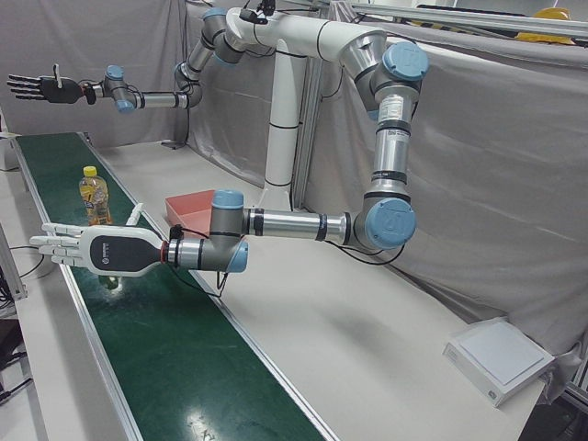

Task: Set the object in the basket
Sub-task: 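Reach the left hand over the conveyor toward the yellow-capped bottle, then close the left hand fingers around the bottle's orange-labelled body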

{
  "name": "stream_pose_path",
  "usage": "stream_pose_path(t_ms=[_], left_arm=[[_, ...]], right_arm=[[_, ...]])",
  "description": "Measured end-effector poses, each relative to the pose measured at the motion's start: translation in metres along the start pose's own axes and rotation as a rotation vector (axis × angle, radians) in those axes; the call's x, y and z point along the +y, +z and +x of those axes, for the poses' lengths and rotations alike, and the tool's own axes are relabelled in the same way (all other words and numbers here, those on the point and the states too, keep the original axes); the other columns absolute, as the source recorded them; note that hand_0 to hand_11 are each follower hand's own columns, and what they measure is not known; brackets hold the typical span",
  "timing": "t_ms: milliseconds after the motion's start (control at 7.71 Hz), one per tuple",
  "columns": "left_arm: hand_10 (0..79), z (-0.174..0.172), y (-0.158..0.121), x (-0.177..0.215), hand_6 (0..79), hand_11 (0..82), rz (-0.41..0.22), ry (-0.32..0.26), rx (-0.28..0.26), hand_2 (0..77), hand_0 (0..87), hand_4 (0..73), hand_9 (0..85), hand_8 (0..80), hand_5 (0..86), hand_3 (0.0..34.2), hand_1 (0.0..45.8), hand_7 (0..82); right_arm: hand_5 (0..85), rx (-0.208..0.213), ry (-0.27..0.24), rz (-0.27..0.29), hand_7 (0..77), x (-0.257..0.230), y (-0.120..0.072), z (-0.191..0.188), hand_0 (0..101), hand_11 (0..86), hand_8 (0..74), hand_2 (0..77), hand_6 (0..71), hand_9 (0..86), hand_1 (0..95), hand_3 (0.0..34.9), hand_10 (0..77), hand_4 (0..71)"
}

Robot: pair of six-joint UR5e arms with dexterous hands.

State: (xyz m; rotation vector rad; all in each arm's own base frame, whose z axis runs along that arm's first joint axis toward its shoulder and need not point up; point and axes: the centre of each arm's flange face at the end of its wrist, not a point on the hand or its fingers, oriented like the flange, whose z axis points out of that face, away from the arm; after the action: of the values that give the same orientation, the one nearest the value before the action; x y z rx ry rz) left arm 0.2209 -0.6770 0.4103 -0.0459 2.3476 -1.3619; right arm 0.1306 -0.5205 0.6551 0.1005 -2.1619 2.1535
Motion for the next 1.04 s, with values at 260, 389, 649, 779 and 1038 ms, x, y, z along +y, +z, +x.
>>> stream_pose_path(t_ms=[260,389,649,779,1038], left_arm=[[8.2,-0.002,0.007,-0.002,0.0,12.5,-0.008,0.009,0.004,0.0,46.8,13.6,8.2,4.4,6.0,0.0,1.6,0.5],[8.2,-0.005,0.013,0.0,0.0,13.1,-0.014,0.008,0.002,0.0,46.8,13.6,8.7,4.4,6.0,0.0,1.6,0.5],[8.2,-0.043,0.03,0.027,0.0,13.1,-0.047,-0.02,-0.043,0.5,46.8,14.7,8.7,4.4,7.1,0.0,1.6,0.5],[8.2,-0.059,0.038,0.041,0.0,13.1,-0.061,-0.032,-0.063,0.0,46.8,14.2,10.4,4.4,7.1,0.0,1.1,0.5],[8.2,-0.072,0.042,0.05,0.0,13.1,-0.071,-0.042,-0.079,0.5,46.8,14.2,9.8,5.4,6.5,0.0,1.1,0.5]], right_arm=[[0.0,0.0,0.0,0.0,0.5,0.0,0.0,0.0,0,0.0,0.0,0.5,0.0,0.0,0.0,0.3,0.0,0.0],[0.0,0.0,0.0,-0.001,0.5,0.0,0.0,0.0,0,0.0,0.0,0.5,0.0,0.0,0.0,0.3,0.0,0.0],[0.0,0.0,0.001,-0.001,0.5,0.001,0.0,0.0,0,0.0,0.0,0.5,0.0,0.0,0.0,0.3,0.0,0.0],[0.0,0.0,0.001,-0.001,0.5,0.0,0.0,0.0,0,0.0,0.0,0.5,0.0,0.0,0.0,0.3,0.0,0.0],[0.0,0.0,0.0,-0.001,0.5,0.0,0.0,0.0,0,0.0,0.0,0.5,0.0,0.0,0.0,0.3,0.0,0.0]])
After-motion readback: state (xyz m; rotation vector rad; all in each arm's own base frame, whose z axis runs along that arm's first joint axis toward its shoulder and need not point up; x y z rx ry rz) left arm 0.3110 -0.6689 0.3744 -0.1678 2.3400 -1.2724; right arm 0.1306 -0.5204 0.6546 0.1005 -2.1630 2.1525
